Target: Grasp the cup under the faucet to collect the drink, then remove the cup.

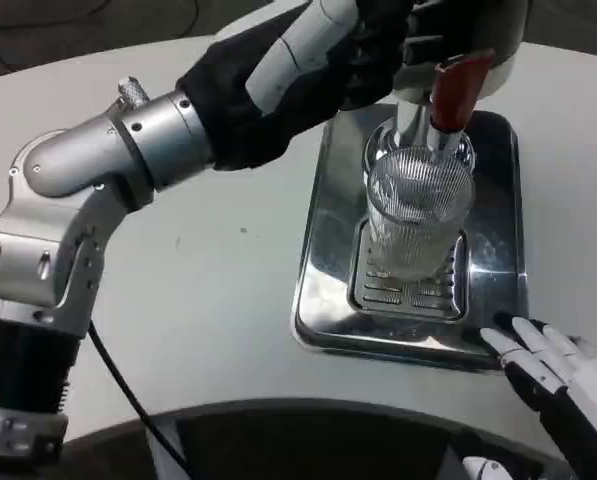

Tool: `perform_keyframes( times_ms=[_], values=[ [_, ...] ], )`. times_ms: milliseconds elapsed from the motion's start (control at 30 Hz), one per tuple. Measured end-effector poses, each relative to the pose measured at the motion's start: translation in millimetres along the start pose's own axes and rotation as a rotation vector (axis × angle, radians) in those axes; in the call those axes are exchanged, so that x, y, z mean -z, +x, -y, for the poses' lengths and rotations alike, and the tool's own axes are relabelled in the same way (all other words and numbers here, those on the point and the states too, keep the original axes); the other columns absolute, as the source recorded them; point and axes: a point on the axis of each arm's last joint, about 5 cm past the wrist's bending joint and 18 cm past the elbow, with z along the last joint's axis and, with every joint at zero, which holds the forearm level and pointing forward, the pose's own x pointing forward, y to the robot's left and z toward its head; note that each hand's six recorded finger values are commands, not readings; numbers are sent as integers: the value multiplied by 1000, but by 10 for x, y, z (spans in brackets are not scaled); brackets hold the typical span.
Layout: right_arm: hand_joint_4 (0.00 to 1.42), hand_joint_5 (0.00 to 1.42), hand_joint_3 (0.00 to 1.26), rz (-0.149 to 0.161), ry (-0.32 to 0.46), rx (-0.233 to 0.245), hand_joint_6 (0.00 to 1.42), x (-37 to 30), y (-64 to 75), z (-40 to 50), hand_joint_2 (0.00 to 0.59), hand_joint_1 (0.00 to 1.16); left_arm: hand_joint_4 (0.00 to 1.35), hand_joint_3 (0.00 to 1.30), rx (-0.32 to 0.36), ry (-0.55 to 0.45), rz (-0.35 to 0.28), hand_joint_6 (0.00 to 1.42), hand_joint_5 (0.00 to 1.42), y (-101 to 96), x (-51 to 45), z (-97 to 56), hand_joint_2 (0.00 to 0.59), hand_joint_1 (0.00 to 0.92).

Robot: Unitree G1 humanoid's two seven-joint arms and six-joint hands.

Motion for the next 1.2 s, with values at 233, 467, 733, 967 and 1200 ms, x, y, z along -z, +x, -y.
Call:
perform_keyframes(
  times_ms=[233,467,733,967,1200],
  values=[
    [0,0,104,-4,6,-1,0,10,-11,1,426,240,23,76,32,18,-9,122,112,81,41,43,59,0],
    [0,0,106,-6,8,-5,0,11,-17,-3,426,240,30,85,56,97,-23,123,114,151,37,49,57,0],
    [0,0,113,-3,15,-5,0,10,-16,-3,426,241,39,95,89,211,-35,136,125,243,14,44,51,0],
    [0,0,114,0,19,-4,0,10,-15,-3,426,241,43,102,114,313,-27,135,126,273,16,70,49,0],
    [0,0,114,4,22,0,0,10,-10,2,426,241,34,104,123,399,-8,127,117,281,34,93,47,0]
  ],
)
